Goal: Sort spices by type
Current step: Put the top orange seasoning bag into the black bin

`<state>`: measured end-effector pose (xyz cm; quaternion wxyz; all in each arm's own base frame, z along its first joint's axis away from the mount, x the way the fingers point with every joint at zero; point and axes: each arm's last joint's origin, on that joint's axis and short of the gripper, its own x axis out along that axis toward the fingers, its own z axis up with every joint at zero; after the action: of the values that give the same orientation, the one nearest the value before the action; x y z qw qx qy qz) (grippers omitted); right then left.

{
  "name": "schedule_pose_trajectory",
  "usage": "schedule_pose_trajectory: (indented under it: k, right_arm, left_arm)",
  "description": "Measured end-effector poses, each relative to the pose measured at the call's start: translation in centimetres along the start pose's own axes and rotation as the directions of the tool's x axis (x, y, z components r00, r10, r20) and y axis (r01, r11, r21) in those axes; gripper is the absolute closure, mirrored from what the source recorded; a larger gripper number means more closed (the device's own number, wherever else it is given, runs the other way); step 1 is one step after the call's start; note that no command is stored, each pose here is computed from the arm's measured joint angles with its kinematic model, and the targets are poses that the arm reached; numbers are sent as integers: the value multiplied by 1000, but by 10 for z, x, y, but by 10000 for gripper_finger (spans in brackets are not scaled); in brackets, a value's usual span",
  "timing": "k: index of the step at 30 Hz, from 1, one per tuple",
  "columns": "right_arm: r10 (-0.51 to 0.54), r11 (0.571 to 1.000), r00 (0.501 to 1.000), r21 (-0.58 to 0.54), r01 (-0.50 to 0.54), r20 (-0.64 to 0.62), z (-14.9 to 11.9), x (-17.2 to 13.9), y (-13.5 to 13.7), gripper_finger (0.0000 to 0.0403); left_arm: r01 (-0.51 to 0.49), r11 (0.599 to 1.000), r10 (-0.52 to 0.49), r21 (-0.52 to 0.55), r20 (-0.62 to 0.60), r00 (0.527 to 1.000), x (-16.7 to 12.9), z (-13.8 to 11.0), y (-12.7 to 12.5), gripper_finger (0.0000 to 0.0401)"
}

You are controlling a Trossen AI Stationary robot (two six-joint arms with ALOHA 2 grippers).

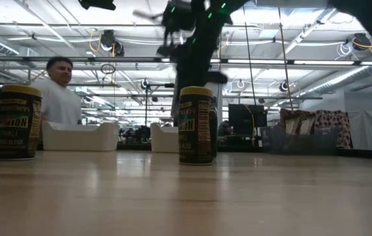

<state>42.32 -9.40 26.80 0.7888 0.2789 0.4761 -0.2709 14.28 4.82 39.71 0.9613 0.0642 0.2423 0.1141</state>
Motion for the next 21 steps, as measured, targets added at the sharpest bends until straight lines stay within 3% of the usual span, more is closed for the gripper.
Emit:
schedule_pose_trajectory:
  k: [8, 12, 18, 21]
  right_arm:
    - [35, 993, 988, 103, -51, 152, 11, -98, -42, 371]
    - [-45, 987, 981, 157, 15, 190, 9, -135, -72, 374]
    - [-224, 952, 972, 231, 202, 71, 2, -152, -121, 373]
    - [-259, 941, 965, 237, 243, 39, 4, -150, -140, 373]
  left_arm:
    - [-5, 1000, 5, 1, -2, 1000, 0, 0, 0, 219]
    - [-8, 1000, 8, 0, -2, 1000, 0, 0, 0, 219]
    - [-7, 1000, 7, -8, -4, 1000, 0, 0, 0, 219]
    - [-7, 1000, 7, -9, -5, 1000, 0, 0, 0, 219]
